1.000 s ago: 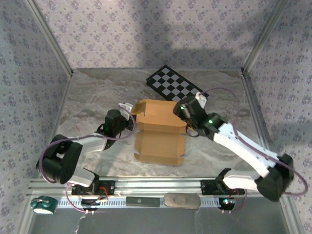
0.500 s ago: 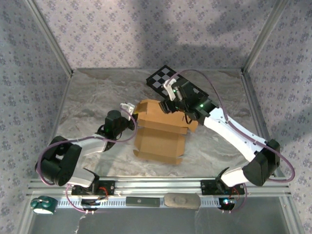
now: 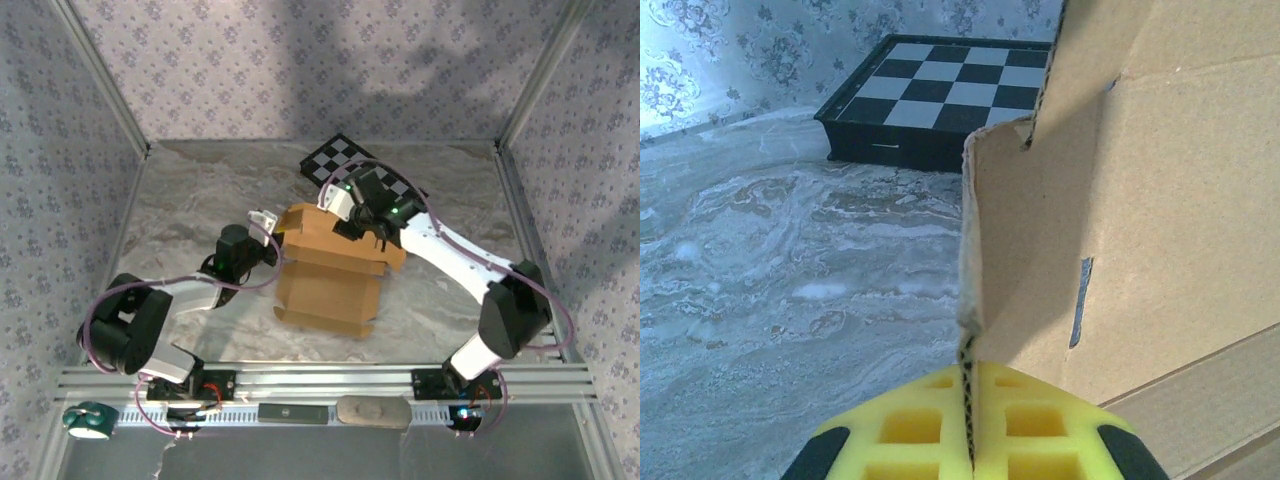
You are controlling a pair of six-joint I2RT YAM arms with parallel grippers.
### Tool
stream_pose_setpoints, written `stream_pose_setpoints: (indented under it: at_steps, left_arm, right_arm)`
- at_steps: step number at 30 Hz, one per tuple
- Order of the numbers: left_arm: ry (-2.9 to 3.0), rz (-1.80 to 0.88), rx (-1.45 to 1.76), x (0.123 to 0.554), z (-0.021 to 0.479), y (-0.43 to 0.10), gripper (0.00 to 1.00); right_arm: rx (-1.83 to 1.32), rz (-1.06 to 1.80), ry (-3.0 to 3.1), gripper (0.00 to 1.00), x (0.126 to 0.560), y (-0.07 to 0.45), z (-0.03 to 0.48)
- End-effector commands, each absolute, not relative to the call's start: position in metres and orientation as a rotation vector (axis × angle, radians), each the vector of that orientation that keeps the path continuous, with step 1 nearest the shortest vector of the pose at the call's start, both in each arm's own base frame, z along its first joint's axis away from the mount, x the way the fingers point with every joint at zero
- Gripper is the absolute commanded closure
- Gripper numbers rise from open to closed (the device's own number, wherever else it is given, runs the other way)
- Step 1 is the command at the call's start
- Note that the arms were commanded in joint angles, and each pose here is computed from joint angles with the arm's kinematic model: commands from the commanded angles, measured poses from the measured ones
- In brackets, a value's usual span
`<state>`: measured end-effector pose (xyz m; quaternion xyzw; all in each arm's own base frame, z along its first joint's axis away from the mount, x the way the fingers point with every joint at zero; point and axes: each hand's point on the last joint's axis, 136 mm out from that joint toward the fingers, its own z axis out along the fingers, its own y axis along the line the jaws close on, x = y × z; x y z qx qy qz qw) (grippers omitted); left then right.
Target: Fold the paper box
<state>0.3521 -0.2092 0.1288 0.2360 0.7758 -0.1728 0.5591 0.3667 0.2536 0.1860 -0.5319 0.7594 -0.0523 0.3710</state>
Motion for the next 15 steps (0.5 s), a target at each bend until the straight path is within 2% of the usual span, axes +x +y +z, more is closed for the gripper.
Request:
stream_pose_setpoints:
  at_steps: [1,6,11,13,15]
  left_arm:
    - [1.746,-0.423,0.577,0.362,0.151,-0.217,1.00]
    - [1.752,-0.428,0.576,0.363,0.148,-0.217,1.00]
    - [1.766,-0.433,0.557,0.366,0.147,-0.214,1.00]
    - [1.772,-0.434,0.549,0.367,0.146,-0.213,1.00]
    - [1.773,-0.435,0.543,0.368,0.146,-0.213,1.00]
  right_arm:
    - [-1.323,-0.229,1.903,0.37,0.386,0.256,0.199]
    - [-1.360,-0.226,1.889,0.40,0.384,0.267,0.199]
    - [-1.387,-0.211,1.922,0.65,0.377,0.274,0.192]
    - [-1.392,-0.224,1.919,0.72,0.373,0.276,0.189]
    - [-1.397,-0.237,1.920,0.74,0.370,0.276,0.185]
